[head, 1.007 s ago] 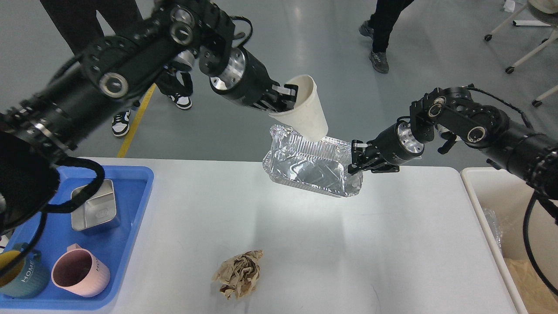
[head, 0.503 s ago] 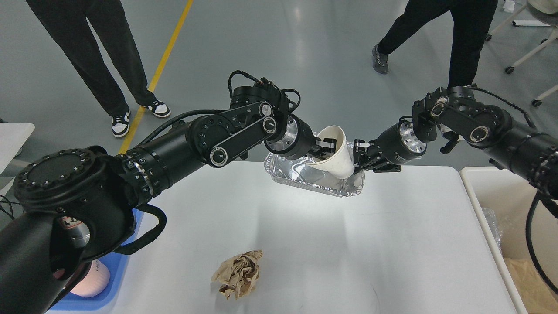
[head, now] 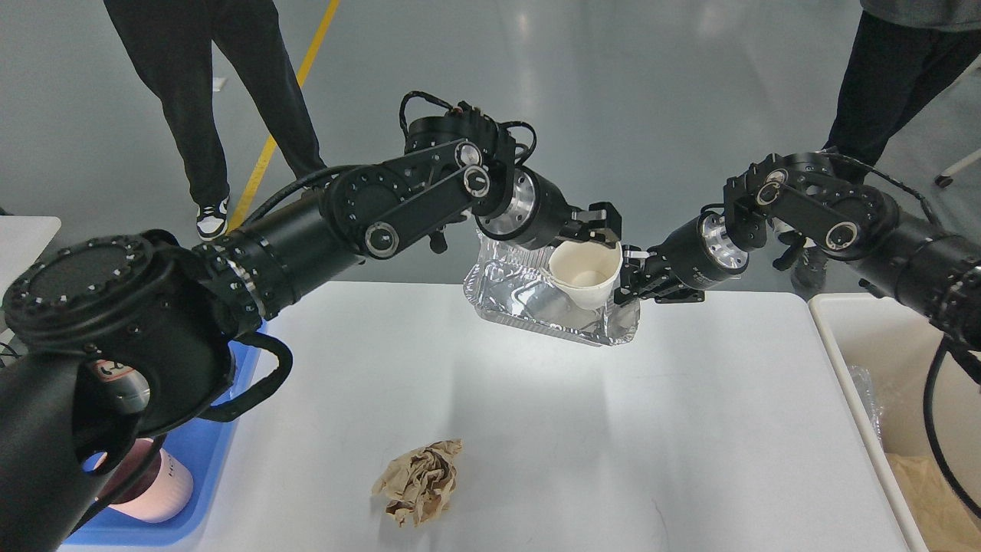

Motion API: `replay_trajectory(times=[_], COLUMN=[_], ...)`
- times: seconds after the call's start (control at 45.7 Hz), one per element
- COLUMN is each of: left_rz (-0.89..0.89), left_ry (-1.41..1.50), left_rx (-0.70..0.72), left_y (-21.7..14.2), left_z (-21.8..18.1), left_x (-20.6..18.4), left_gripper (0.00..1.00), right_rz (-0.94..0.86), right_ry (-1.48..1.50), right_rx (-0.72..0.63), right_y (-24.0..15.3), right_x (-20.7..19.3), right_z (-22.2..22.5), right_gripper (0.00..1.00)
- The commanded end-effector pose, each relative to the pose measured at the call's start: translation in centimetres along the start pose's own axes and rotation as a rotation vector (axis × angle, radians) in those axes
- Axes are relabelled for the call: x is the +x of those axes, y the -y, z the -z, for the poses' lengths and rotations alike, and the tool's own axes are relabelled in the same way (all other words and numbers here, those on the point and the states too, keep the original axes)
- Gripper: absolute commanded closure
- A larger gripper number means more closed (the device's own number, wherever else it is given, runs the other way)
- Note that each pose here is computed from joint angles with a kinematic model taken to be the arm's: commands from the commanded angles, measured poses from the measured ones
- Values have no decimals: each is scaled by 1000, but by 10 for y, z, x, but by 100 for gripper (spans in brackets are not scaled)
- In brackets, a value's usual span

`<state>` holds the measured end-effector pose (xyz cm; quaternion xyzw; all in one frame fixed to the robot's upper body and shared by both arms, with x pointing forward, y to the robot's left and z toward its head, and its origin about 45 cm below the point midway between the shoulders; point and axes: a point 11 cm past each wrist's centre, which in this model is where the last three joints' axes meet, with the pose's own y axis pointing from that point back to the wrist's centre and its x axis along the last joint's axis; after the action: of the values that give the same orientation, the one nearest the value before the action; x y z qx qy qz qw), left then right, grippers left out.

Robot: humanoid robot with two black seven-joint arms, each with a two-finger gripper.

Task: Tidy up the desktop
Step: 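Drop the paper cup into the foil tray and withdraw the left gripper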

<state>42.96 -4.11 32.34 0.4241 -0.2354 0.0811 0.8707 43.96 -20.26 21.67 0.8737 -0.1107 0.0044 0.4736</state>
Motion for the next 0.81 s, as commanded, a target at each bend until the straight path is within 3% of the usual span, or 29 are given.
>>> replay_trajectory(times=[0.0,0.197,0.328,0.46,0.613,0.788], left_rz=[-24,-50,-123,-176,-156,-72], left_ry=[22,128,128,99,148,177], left_rx=[-62,-77,-62,-37,-39,3], left_y=[-44,-131,-182,-207,-221,-230], left_z=[-34,-63,-59,-41,-31,27], left_x=[36,82,107,120,107,54], left_gripper=[4,4,4,4,4,4], right_rz=[0,0,-1,0,2,2], right_ry=[0,0,1,0,-2,0], right_rx=[-1,-1,-1,-1,0,-1], right_y=[0,0,0,0,1,1], right_x=[0,0,0,0,0,-1], right_z=[0,0,0,0,1,0], right_gripper=[100,100,100,100,100,100])
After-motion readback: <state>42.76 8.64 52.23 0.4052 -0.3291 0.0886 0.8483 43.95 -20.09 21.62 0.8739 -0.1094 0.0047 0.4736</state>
